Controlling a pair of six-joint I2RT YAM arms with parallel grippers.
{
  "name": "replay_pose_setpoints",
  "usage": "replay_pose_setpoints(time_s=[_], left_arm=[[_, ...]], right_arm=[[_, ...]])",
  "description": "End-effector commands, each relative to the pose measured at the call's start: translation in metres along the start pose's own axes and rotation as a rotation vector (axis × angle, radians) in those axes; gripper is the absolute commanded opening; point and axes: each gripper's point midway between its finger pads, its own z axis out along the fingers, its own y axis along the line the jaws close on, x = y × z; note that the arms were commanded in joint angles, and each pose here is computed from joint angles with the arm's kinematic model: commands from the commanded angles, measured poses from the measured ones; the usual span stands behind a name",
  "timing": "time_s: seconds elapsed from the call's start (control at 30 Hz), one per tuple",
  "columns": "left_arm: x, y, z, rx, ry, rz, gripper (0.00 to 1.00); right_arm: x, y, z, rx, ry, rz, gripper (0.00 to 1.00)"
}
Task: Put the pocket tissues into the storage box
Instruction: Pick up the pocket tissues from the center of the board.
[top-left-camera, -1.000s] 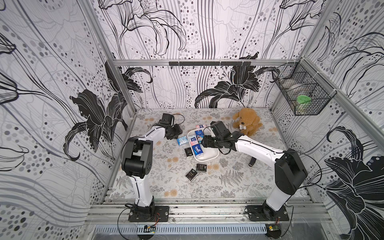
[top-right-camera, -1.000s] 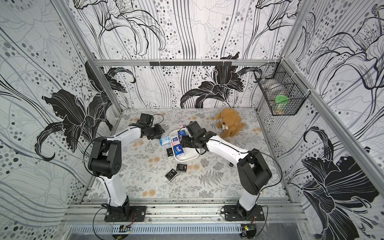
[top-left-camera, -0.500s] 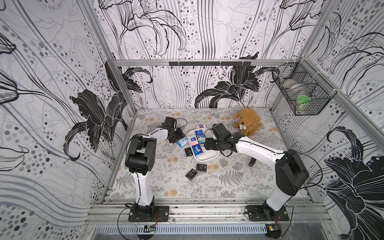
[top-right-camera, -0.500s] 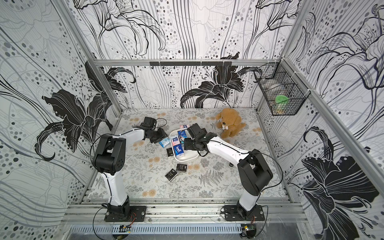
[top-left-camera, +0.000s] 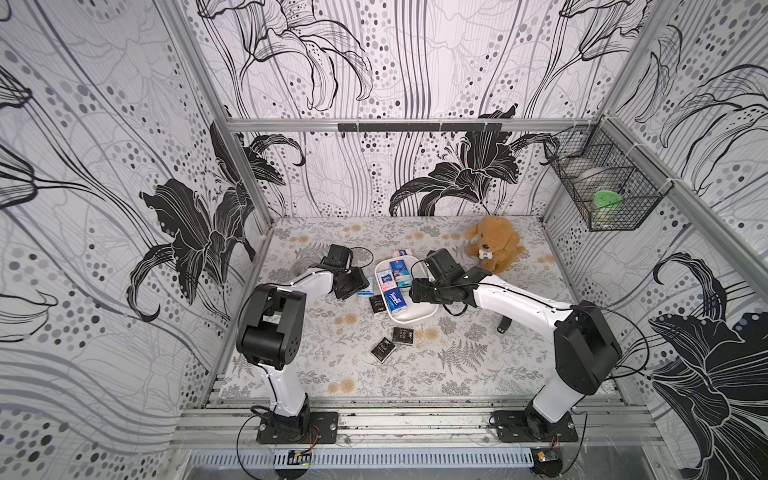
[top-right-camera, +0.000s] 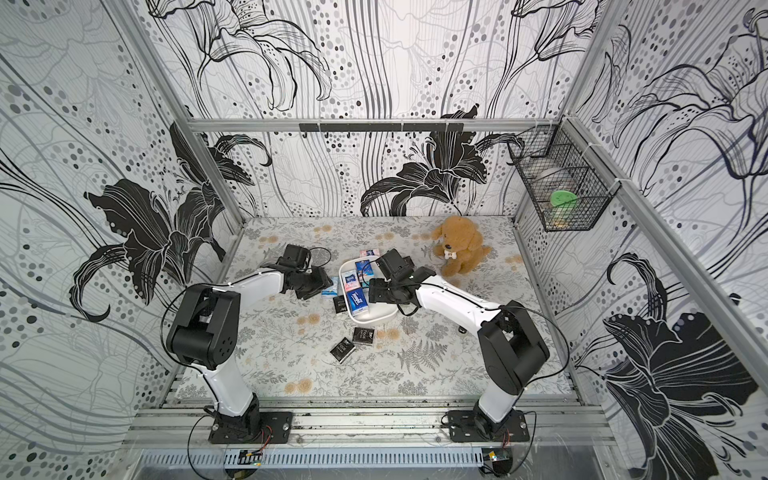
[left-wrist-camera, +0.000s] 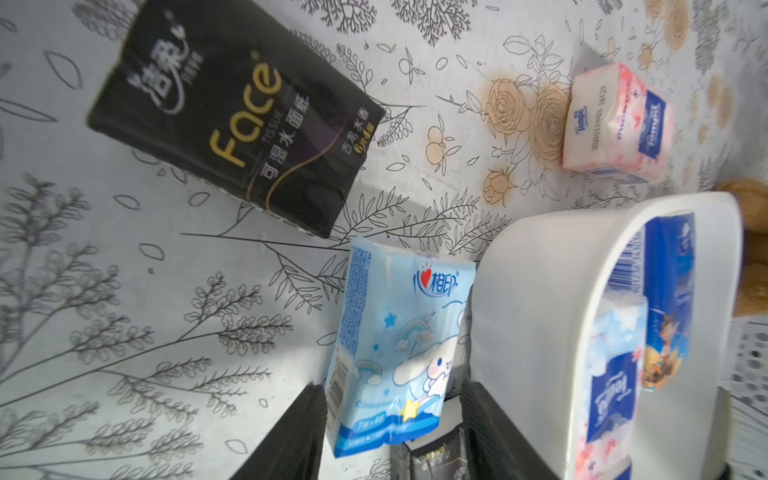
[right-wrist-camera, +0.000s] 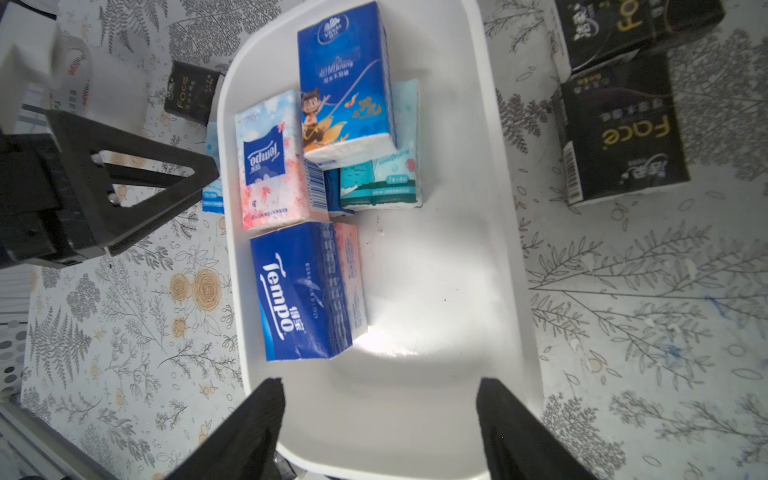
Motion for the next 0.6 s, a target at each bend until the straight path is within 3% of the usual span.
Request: replay_pose_setpoints(time_s=[0.0,0.07,0.57], left_arm=[[-0.016,-0.001,-0.013,-0.109,-0.086,0.109,0.62],[-0.018,-0.001,-0.014,-0.136,-0.095,0.127,0.69],[-0.024,-0.001,0.009,-0.187,-0.059,0.164,0.69]], right_arm=[[0.000,-0.003,-0.010,0.010,-0.023,-0.001,0.80],[0.000,-0.004,-0.010,0.013,-0.025,0.000,0.80],[0.002,-0.011,-0.020,0.032,-0.043,-0.001,0.80]])
